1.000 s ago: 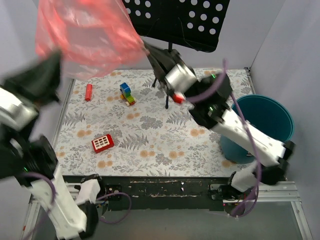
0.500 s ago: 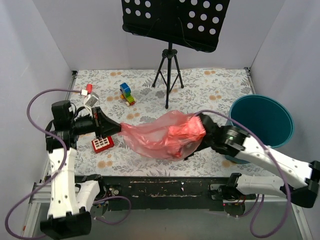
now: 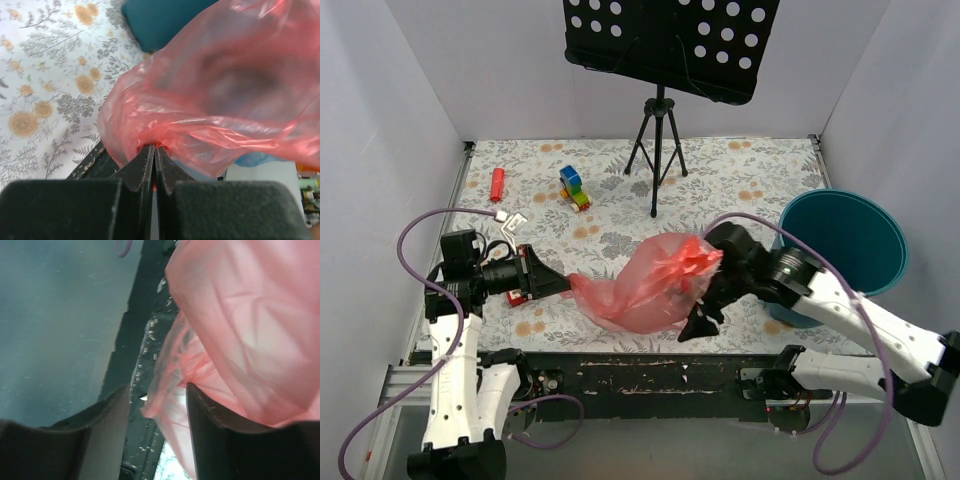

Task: Put the trash bags into the trash bin
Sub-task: Unfold the trash bag at the center of the board, then move the trash bin to the center of the board.

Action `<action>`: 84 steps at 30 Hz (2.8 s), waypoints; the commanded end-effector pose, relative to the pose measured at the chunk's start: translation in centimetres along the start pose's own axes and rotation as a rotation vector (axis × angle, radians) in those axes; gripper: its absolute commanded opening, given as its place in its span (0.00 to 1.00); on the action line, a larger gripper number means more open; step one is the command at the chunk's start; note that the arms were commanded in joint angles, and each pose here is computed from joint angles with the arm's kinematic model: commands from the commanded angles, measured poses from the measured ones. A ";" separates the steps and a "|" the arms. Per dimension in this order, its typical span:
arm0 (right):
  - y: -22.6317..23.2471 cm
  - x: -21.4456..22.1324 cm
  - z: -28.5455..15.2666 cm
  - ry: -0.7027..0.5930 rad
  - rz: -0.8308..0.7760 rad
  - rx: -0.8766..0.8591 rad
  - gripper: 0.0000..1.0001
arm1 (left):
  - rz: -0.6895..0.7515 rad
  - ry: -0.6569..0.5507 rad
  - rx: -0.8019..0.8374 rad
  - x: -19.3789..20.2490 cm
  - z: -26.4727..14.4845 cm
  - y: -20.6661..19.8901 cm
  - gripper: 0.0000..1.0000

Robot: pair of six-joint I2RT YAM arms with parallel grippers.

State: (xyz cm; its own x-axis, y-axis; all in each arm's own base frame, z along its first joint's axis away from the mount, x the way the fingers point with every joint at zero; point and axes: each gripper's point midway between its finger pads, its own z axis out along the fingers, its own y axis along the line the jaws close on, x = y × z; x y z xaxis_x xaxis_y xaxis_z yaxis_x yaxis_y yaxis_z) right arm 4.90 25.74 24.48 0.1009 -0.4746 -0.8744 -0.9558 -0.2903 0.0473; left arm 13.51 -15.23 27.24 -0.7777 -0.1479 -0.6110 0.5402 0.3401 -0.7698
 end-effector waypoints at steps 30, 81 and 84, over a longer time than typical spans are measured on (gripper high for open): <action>-9.2 14.6 -2.7 0.861 0.451 0.134 0.95 | -0.285 -0.167 0.301 -14.9 -5.5 -2.3 0.00; -10.0 3.2 -13.2 0.389 0.307 0.509 0.08 | -0.268 -0.494 0.017 -23.2 -15.5 3.3 0.00; -9.4 -0.2 -9.9 0.333 0.212 0.369 0.03 | -0.189 -0.480 -0.121 -25.4 -16.3 2.2 0.00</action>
State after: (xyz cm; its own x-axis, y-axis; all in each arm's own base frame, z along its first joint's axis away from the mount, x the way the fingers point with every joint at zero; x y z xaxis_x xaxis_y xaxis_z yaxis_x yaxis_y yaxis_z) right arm 19.47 13.94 25.11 -0.2996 -0.8131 -0.4990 -0.9210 0.3830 -0.0711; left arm 30.04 5.43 37.45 -0.6424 -0.6449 -0.4140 0.2218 0.3607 -0.9059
